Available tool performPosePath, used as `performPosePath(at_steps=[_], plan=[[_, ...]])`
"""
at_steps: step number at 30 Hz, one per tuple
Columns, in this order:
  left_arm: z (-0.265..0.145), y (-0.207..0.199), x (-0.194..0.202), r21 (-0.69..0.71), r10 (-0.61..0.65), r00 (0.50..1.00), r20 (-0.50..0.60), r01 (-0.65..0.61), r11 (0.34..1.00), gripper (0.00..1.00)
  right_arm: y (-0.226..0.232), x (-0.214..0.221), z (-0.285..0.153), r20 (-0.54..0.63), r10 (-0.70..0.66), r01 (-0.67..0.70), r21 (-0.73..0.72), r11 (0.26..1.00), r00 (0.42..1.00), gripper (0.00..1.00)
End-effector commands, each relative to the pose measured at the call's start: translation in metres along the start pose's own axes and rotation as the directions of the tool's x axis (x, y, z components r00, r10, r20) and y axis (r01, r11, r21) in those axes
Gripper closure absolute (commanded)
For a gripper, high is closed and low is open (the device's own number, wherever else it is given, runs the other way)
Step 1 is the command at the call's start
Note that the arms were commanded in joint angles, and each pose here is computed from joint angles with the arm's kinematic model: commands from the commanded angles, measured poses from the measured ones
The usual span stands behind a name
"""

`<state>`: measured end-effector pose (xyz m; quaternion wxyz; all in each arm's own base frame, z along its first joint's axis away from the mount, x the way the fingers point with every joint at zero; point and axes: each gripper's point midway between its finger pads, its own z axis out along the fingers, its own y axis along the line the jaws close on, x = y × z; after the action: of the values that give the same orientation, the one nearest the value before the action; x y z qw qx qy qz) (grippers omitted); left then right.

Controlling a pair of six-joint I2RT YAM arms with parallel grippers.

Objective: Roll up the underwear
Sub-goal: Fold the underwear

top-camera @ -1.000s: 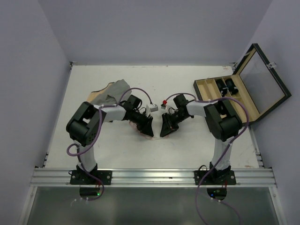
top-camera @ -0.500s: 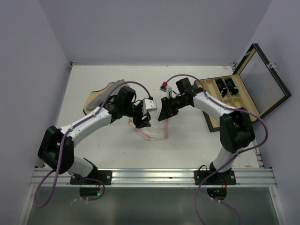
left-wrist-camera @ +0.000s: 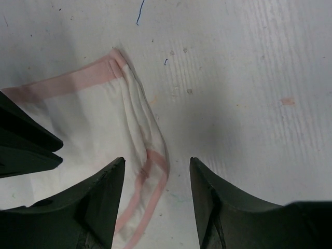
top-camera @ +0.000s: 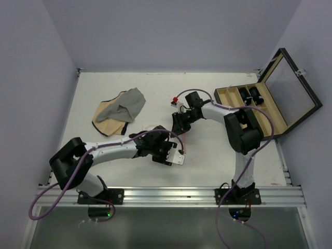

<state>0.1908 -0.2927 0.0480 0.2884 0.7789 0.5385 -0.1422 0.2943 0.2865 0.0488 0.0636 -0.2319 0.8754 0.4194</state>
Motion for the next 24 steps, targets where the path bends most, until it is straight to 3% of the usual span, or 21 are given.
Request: performPosePath(at_steps=[1, 9, 24], plan=[[0.010, 0.019, 0.000, -0.074, 0.080, 0.997, -0.022, -0.081, 0.994, 0.44, 0.004, 0.002, 0.011, 0.004, -0.025, 0.025, -0.016, 1.000, 1.000, 0.72], [0.024, 0.016, 0.017, -0.061, 0.083, 0.994, -0.075, -0.088, 0.994, 0.53, -0.004, 0.014, 0.014, -0.028, -0.038, 0.038, 0.008, 0.999, 0.999, 0.73], [0.028, 0.001, 0.035, -0.087, 0.088, 0.988, -0.124, -0.099, 0.991, 0.53, 0.021, 0.002, -0.012, 0.023, -0.108, 0.107, 0.028, 0.994, 0.994, 0.71]])
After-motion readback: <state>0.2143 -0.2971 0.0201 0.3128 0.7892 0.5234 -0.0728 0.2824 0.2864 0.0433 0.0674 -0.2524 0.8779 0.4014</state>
